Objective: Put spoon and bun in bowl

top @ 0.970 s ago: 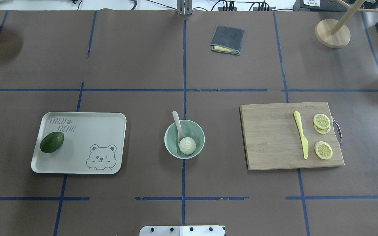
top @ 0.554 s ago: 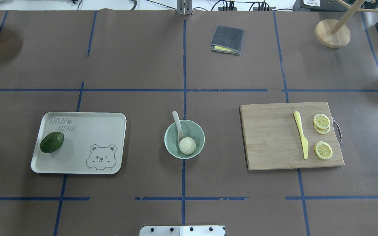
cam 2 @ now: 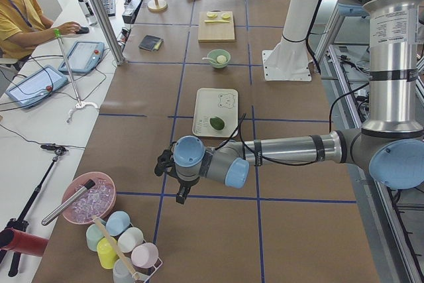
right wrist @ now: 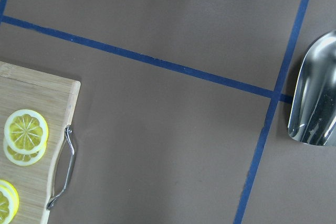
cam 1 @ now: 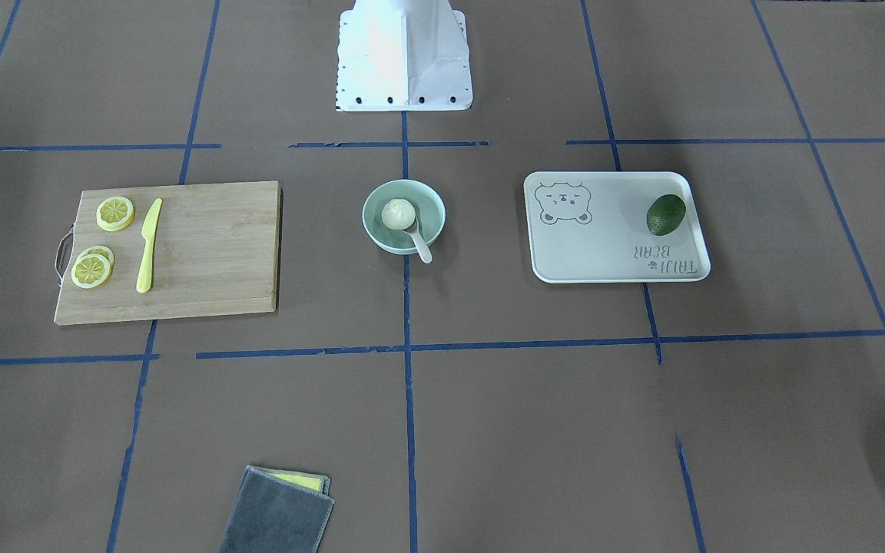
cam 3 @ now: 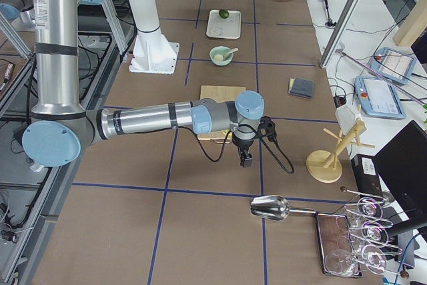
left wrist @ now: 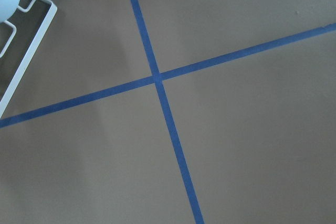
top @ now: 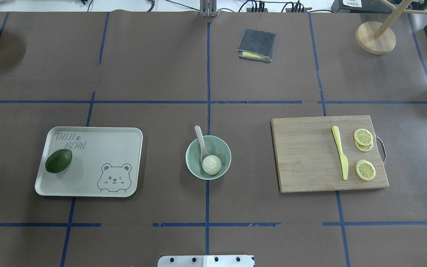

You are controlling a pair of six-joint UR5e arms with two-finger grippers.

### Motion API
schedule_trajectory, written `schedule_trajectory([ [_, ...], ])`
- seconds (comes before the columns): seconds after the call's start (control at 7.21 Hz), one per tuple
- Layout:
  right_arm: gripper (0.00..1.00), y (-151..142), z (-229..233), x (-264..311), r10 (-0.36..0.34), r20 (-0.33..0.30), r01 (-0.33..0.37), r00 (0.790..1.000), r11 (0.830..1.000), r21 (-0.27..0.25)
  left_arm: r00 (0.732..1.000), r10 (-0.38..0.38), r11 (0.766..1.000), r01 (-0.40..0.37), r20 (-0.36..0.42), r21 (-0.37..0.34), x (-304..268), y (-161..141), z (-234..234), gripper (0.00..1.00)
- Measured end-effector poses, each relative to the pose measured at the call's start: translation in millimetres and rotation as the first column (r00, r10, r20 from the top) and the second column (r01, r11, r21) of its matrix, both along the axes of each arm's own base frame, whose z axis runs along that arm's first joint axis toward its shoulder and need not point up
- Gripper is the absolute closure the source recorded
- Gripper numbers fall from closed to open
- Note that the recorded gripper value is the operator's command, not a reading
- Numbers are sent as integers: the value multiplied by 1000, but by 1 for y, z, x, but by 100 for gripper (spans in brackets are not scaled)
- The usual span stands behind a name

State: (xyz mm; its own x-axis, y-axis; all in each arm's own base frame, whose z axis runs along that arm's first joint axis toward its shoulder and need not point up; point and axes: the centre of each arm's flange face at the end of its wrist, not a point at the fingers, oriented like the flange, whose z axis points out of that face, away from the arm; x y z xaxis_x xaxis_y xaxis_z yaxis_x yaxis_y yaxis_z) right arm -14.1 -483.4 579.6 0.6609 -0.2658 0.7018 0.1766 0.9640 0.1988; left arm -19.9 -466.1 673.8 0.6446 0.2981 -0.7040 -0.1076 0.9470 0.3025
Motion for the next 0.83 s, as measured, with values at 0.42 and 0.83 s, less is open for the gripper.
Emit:
schedule_trajectory([
  [0.42,0,-8,-10,7,17,6,-17,1000,1000,7,1000,3,992,-2,12,-123,2,-15,-22,0],
  [0.83,0,-18,-18,24,43,26,-42,999,999,-33,1000,5,984,-2,17,-177,2,-17,-35,0],
])
